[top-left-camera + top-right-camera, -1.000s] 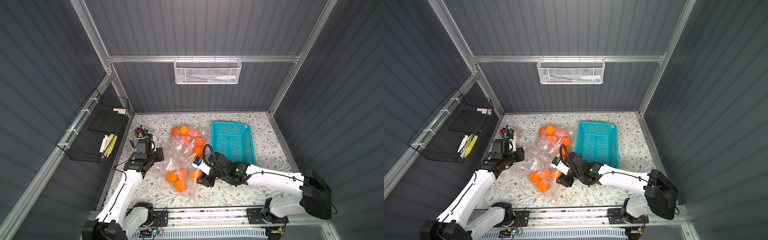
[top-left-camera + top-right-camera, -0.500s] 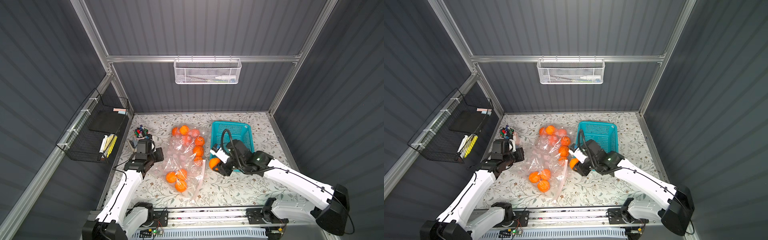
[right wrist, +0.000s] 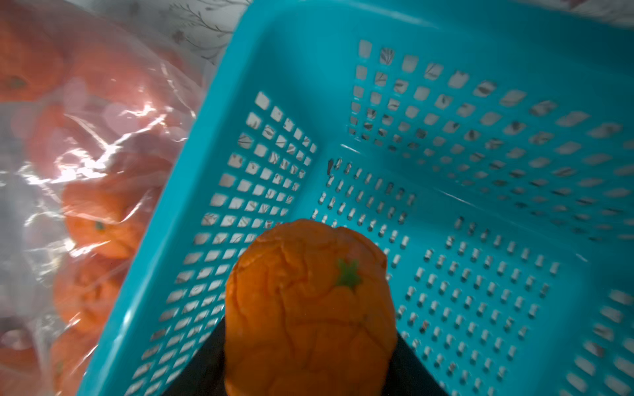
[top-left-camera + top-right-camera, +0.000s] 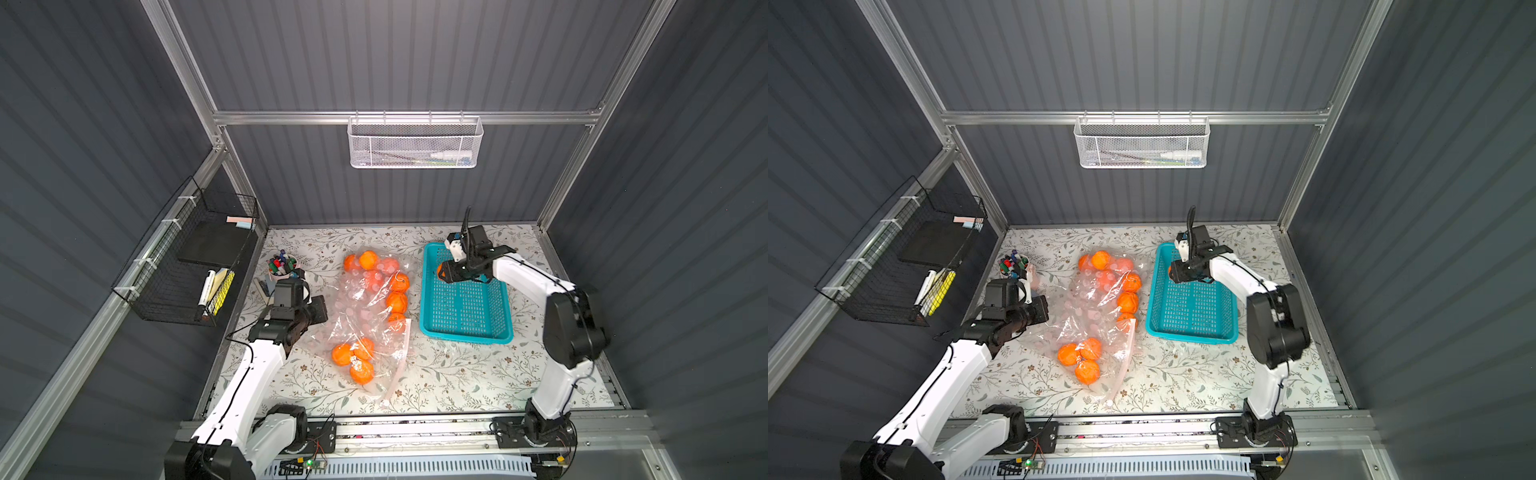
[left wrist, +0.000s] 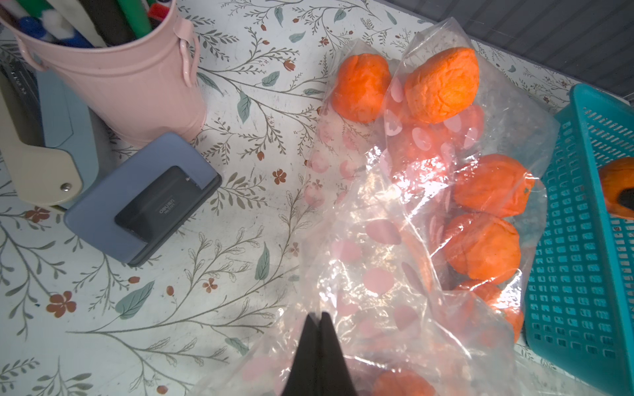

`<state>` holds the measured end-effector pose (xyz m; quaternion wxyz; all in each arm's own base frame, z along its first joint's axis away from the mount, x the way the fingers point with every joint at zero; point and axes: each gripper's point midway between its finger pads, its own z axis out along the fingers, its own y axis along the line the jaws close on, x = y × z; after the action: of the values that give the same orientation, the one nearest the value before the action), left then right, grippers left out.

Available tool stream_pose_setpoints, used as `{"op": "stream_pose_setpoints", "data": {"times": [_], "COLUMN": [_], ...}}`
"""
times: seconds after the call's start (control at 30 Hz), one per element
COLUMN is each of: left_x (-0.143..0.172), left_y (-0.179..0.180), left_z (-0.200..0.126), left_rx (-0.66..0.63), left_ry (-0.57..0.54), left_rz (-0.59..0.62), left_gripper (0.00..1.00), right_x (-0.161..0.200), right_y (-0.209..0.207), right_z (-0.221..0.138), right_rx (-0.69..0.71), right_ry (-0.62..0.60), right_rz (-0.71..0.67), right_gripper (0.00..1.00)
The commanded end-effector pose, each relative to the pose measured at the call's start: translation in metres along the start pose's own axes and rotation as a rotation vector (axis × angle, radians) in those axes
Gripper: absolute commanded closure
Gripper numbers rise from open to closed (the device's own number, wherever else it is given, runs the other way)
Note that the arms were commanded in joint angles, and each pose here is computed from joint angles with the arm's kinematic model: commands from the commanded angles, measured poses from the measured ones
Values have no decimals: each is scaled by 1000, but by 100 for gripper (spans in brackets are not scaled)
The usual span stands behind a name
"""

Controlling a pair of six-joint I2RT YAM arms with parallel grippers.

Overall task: Open the zip-top bag and take out the orange
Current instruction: Place the orange in the basket.

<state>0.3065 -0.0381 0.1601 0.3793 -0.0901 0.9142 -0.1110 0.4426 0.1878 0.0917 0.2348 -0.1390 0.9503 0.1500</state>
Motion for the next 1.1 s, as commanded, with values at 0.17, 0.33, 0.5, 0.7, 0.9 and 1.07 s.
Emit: {"op": "stream_pose_setpoints", "data": {"times": [0.17, 0.33, 0.5, 0.7, 0.9, 1.07], "left_x": [1, 2, 3, 3, 3, 3], "left_y": [2, 1, 2, 1, 1, 1], "left_z": [0, 1, 2, 2, 2, 2], "left_rx": [-5, 0, -1, -2, 2, 2], "left_ry": [-6, -1, 2, 3, 1, 2], "left_rz": [-10, -8, -8, -8, -8, -9], "left_gripper": [100, 100, 100, 100, 100, 100], "right_x": [-19, -20, -25, -47, -8, 88], "right_y": [-14, -20, -14, -17, 40, 117], "right_z": [51, 68, 54, -14, -107, -143], "right_rx": [48, 59, 45, 119, -112, -395], "right_ry": [40, 43, 19, -120, -254, -266], "right_rz": [58, 55, 43, -24, -61, -151], "right_gripper": [58, 48, 22, 4, 27, 66]}}
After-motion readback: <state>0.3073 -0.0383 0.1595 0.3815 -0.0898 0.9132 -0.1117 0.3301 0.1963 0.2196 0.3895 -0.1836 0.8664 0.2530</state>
